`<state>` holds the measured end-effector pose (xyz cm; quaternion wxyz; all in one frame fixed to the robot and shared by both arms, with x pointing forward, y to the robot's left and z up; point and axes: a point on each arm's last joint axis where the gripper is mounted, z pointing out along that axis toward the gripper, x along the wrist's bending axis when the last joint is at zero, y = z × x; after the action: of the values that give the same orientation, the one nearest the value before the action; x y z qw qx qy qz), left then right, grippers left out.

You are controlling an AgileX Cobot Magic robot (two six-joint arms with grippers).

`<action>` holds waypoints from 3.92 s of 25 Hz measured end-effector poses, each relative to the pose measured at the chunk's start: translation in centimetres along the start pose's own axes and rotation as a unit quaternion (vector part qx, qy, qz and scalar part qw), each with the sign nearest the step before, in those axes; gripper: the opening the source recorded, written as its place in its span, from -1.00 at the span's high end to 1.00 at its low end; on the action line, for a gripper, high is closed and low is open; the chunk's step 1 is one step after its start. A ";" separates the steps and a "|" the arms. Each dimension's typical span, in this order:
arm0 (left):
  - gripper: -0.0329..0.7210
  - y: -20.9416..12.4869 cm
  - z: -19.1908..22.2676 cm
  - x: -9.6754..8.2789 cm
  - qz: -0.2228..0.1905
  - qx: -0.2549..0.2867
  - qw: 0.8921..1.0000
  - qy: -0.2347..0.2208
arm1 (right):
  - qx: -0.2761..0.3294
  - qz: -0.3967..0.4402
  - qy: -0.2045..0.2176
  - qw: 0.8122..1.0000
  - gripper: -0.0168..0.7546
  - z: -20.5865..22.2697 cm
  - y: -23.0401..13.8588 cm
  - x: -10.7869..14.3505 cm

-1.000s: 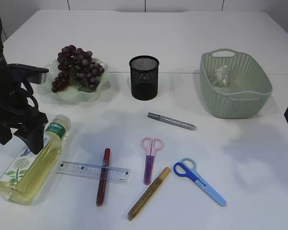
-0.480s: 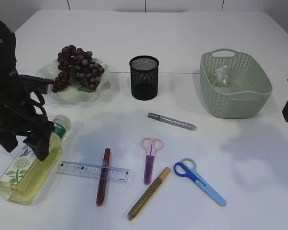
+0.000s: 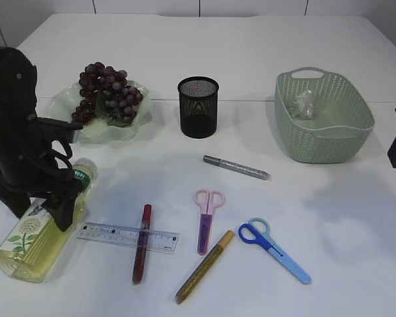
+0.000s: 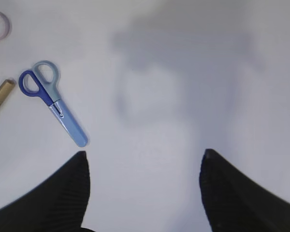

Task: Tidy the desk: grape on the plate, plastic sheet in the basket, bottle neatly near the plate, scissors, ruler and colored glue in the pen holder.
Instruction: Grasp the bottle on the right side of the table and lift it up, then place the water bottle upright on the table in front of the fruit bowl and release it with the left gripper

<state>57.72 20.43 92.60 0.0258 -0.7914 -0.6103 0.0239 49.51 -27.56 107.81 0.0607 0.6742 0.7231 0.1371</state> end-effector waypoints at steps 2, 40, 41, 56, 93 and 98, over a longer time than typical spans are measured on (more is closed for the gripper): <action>-0.72 0.1 0.6 0.0 0.000 0.009 1.000 0.000 | 0.000 -0.001 0.001 1.000 -0.47 0.0 0.0 0.0; -0.27 0.6 2.3 0.1 0.000 0.016 1.000 0.004 | -0.005 -0.001 0.001 1.000 -0.47 0.0 0.1 0.0; -0.27 0.7 2.0 0.1 0.000 0.001 1.000 0.004 | -0.005 -0.001 0.001 1.000 -0.47 0.0 0.1 0.0; -0.27 -4.1 -5.8 0.2 0.033 -0.231 0.972 0.012 | -0.007 -0.001 0.001 1.000 -0.47 0.0 0.1 0.0; -0.27 -7.4 -4.7 0.1 0.014 -0.728 0.685 -0.006 | -0.006 -0.002 0.001 1.000 -0.47 0.0 0.1 0.0; -0.27 -6.5 -3.0 0.2 0.013 -0.721 0.693 -0.005 | -0.006 -0.003 -0.002 1.000 -0.47 0.0 0.1 0.0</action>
<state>51.68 22.27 96.05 -0.5556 -0.5748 -0.4300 -0.4194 49.62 -27.59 107.84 0.0667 0.6716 0.7245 0.1402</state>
